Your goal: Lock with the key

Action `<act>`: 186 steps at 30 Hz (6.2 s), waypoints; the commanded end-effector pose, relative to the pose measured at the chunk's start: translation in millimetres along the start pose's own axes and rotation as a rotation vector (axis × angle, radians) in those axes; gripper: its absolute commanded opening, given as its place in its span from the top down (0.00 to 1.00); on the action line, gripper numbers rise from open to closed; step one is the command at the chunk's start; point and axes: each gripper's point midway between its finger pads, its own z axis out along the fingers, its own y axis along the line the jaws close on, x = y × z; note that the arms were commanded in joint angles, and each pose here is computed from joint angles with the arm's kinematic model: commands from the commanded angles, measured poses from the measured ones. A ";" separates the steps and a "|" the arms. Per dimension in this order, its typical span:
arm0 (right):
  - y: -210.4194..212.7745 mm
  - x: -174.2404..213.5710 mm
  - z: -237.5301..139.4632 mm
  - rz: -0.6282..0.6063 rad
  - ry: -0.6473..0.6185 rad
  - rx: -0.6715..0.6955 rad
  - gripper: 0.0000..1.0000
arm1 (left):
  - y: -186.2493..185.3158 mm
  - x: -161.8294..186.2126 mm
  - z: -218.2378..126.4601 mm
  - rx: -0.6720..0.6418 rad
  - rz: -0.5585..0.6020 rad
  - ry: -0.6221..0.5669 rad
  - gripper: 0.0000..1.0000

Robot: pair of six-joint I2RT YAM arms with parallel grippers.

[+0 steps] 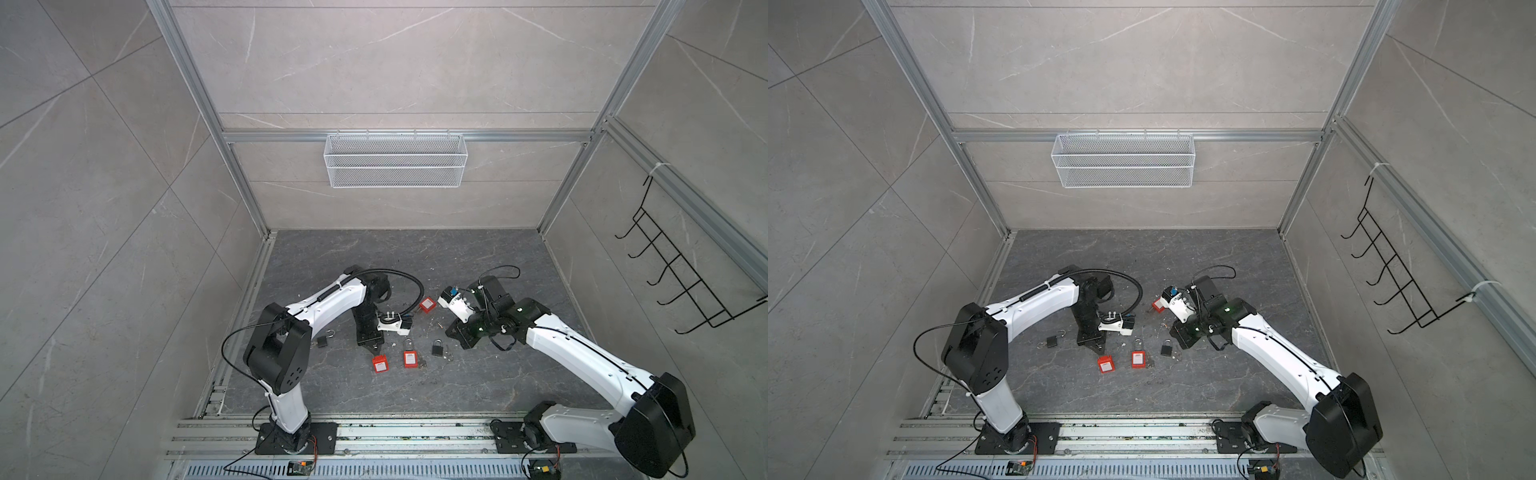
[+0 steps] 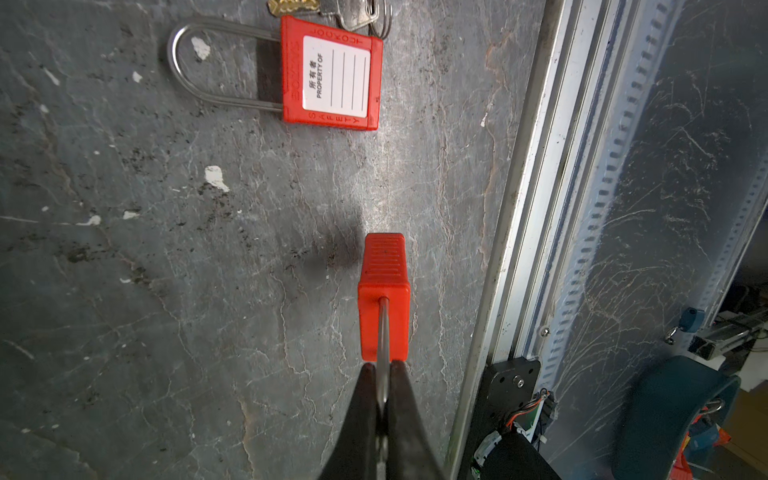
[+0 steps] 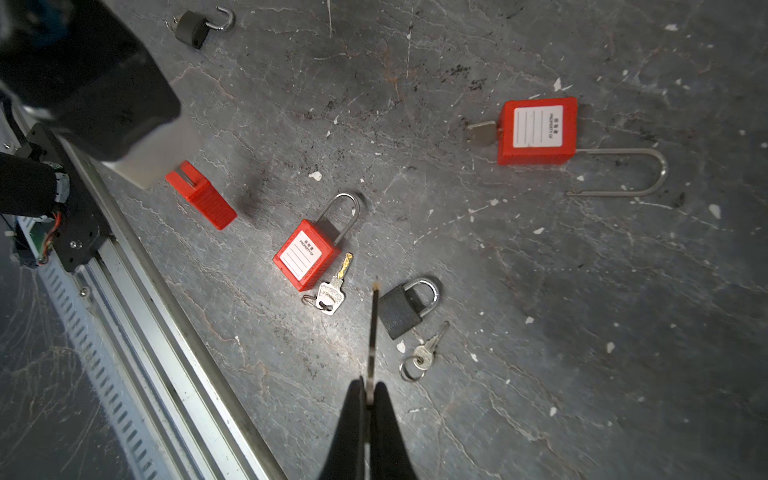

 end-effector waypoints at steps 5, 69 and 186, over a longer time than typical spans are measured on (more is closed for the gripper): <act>7.0 -1.2 10.6 0.145 -0.032 -0.067 1.00 | 4.0 -3.2 5.6 0.049 0.032 0.029 1.00; 103.5 19.4 148.2 0.642 0.425 -0.040 1.00 | -30.9 12.1 -121.2 -0.422 -0.608 -1.077 0.56; -103.8 -21.4 137.2 0.610 0.311 0.464 0.55 | 6.3 6.3 -76.4 -0.427 -0.707 -0.931 0.63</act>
